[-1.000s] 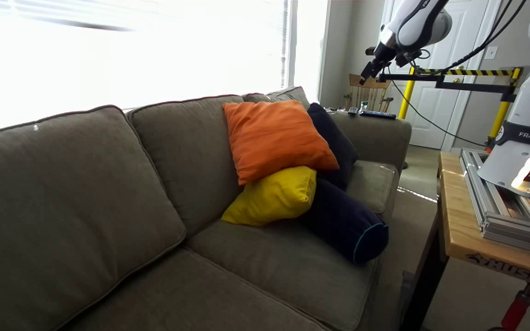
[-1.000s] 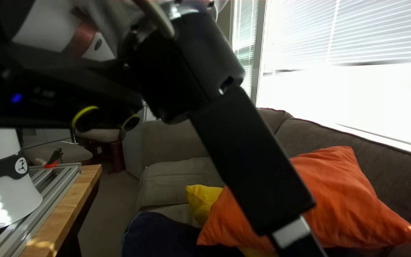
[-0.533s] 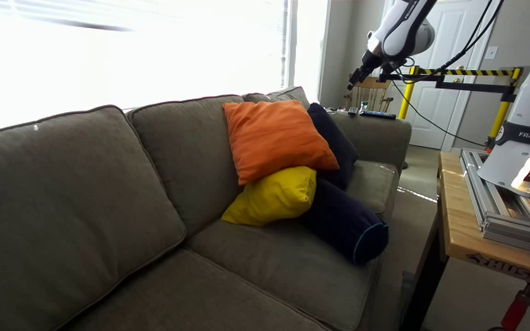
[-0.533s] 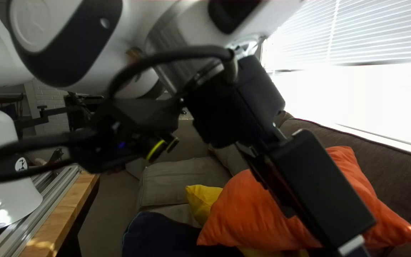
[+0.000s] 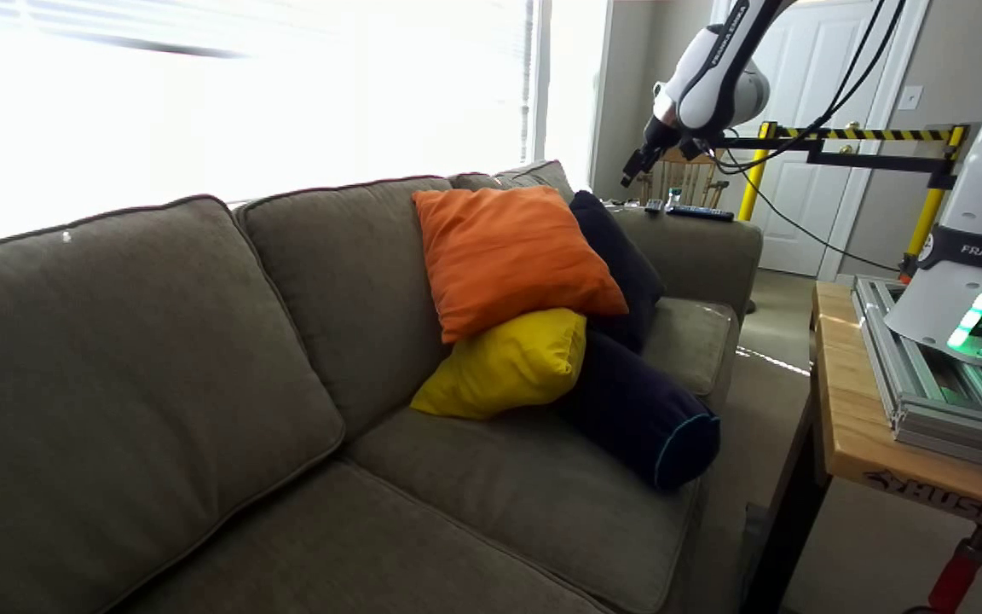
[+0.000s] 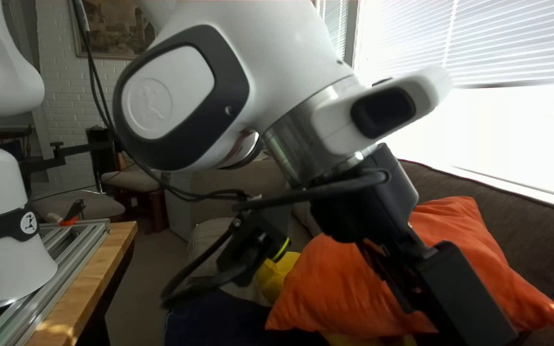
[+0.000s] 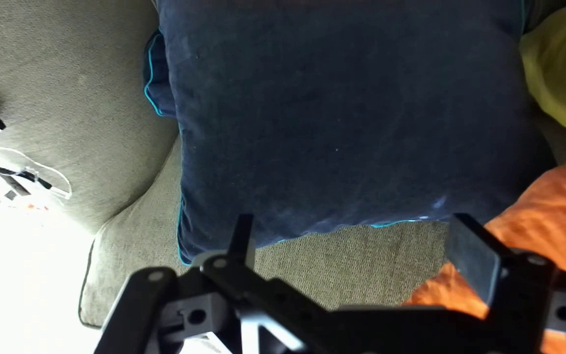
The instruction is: Put the square-shaped blue pillow onto the orange one
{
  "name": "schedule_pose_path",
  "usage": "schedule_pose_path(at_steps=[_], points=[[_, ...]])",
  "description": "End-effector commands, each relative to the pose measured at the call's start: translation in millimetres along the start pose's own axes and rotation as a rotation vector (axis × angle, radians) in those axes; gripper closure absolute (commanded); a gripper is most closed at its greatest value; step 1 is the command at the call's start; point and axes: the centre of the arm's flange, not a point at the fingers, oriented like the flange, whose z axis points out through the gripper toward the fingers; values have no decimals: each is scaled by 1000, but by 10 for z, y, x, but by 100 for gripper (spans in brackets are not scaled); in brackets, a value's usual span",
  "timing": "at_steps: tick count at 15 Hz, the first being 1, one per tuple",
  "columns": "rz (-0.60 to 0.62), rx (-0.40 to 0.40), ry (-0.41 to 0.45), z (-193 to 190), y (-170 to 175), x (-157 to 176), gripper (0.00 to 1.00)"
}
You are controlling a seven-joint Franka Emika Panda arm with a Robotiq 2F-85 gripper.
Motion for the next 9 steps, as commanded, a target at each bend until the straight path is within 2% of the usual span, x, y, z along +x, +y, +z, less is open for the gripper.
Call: schedule_pose_path(at_steps=[1,7,8,9], points=[[3,-27,-21,259,-116,90,0],[-31,-49,-54,581,-108,18,0],[-43,-26,-50,600,-111,4,0],[-33,-27,-52,453,-117,-30,0]])
